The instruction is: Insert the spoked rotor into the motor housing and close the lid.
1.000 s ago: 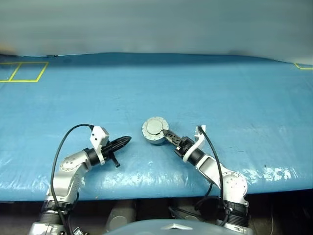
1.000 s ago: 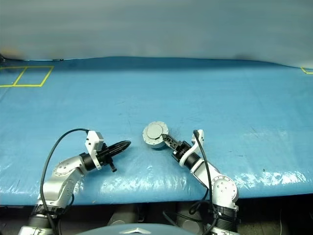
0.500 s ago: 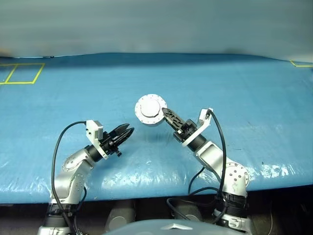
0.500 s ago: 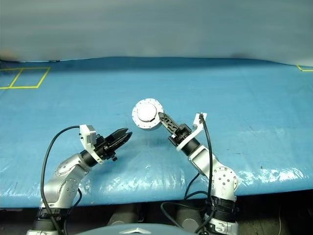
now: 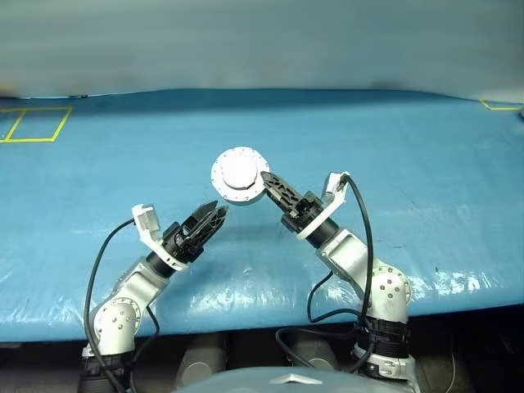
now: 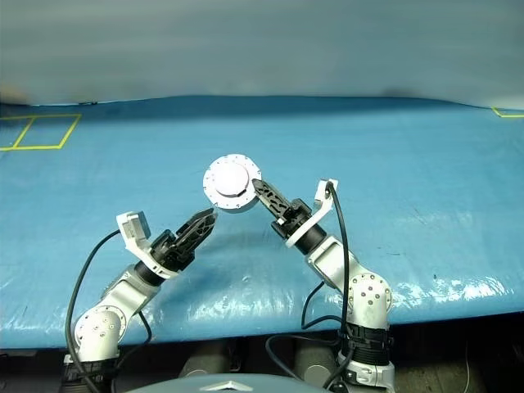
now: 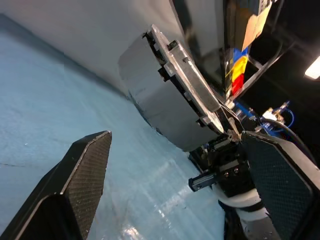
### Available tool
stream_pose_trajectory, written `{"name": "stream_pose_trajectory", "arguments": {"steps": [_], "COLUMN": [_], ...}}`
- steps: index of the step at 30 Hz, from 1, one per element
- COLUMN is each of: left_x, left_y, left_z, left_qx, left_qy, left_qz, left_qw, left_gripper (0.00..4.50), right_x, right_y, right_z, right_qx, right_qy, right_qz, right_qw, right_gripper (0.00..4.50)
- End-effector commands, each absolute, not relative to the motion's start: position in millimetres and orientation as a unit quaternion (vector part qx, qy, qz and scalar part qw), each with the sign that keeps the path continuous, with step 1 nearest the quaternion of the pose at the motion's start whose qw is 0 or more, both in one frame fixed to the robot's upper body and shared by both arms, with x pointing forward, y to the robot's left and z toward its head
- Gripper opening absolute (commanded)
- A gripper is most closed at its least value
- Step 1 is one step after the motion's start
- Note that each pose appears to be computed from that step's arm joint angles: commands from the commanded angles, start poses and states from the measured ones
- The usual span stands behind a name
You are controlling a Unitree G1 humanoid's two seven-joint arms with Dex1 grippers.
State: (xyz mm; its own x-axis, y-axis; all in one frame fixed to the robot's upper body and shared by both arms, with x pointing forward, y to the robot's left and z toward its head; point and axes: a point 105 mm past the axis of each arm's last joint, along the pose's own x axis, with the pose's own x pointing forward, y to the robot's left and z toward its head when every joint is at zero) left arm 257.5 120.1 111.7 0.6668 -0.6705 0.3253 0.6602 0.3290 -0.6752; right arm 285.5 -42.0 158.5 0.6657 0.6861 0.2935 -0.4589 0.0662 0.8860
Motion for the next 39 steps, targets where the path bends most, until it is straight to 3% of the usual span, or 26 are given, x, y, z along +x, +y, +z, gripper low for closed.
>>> {"name": "stream_pose_trajectory", "arguments": {"steps": [1, 16, 23, 28, 31, 35, 39], "left_x": [258, 273, 294, 295, 299, 300, 297], "left_y": [113, 88, 78, 73, 78, 76, 73], "left_z": [123, 142, 143, 143, 139, 135, 134], "left_qx": [-0.466, -0.562, -0.592, -0.598, -0.607, -0.588, -0.582], "left_qy": [-0.014, -0.074, -0.074, -0.062, -0.065, -0.047, -0.045], "left_qz": [-0.41, -0.409, -0.397, -0.399, -0.375, -0.37, -0.38], "left_qw": [0.784, 0.715, 0.698, 0.692, 0.697, 0.718, 0.718], "left_gripper": [4.47, 4.47, 4.47, 4.47, 3.87, 2.7, 2.61], "right_x": [275, 275, 276, 276, 276, 276, 277], "right_y": [-37, -34, -33, -34, -35, -35, -33], "right_z": [191, 187, 184, 183, 182, 182, 181], "right_qx": [0.549, 0.529, 0.521, 0.518, 0.519, 0.52, 0.521], "right_qy": [0.058, 0.08, 0.09, 0.09, 0.09, 0.091, 0.095], "right_qz": [0.448, 0.45, 0.448, 0.442, 0.439, 0.438, 0.438], "right_qw": [0.703, 0.715, 0.721, 0.727, 0.728, 0.728, 0.727], "right_gripper": [1.35, 1.35, 1.35, 1.35, 1.35, 1.35, 1.35]}}
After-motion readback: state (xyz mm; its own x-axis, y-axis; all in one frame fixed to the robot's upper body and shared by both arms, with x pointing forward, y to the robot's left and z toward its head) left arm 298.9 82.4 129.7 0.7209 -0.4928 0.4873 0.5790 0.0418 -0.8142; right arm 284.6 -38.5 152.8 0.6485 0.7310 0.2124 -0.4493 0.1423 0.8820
